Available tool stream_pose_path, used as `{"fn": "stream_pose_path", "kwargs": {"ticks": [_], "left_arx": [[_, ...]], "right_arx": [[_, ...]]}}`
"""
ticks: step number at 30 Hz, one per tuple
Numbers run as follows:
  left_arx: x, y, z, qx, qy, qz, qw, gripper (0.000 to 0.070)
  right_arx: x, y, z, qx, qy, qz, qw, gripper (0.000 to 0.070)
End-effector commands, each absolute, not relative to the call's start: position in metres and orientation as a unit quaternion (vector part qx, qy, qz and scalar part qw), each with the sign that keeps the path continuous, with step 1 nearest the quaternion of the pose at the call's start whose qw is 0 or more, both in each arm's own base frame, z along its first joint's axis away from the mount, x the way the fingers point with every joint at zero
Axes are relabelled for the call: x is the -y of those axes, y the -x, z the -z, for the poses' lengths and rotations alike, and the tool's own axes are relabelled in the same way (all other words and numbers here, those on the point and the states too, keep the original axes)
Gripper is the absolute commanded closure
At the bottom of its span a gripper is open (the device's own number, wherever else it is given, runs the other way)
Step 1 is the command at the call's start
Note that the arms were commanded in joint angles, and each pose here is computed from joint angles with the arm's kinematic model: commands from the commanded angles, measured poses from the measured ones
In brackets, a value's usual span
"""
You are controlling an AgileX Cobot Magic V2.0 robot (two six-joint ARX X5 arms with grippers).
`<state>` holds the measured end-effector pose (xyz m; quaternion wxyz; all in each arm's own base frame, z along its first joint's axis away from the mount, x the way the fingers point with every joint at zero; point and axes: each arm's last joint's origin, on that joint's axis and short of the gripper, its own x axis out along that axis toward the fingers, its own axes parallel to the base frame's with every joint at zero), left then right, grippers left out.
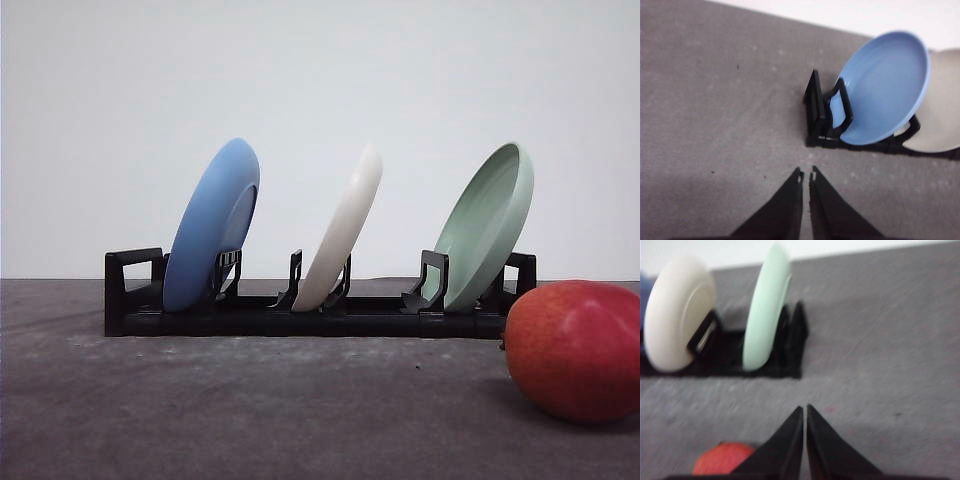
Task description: Place pomegranate in white plate
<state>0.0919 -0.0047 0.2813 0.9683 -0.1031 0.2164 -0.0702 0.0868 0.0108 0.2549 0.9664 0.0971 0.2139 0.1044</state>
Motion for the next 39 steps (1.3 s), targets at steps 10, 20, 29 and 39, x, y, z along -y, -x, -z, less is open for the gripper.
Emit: {"fn": "stream_pose_path", "kwargs": {"ticks": [10, 20, 29, 39], "left_arx": [[0.027, -0.12, -0.289, -0.243, 0.057, 0.166, 0.954, 0.0697], [0.052, -0.143, -0.289, -0.229, 0.007, 0.238, 0.944, 0.0697], [0.065, -0.152, -0.301, -0.218, -0.039, 0.275, 0.936, 0.0682], [0.07, -0.15, -0.303, -0.211, -0.041, 0.301, 0.929, 0.0283]], "right_arx": [[-0.021, -0.116, -0.255, -0.243, -0.058, -0.176, 0.952, 0.0696], [-0.038, -0.125, -0.256, -0.227, -0.023, -0.242, 0.943, 0.0695], [-0.043, -0.125, -0.256, -0.224, -0.006, -0.261, 0.939, 0.0694], [-0.043, -0.125, -0.258, -0.215, -0.004, -0.262, 0.941, 0.0306]]}}
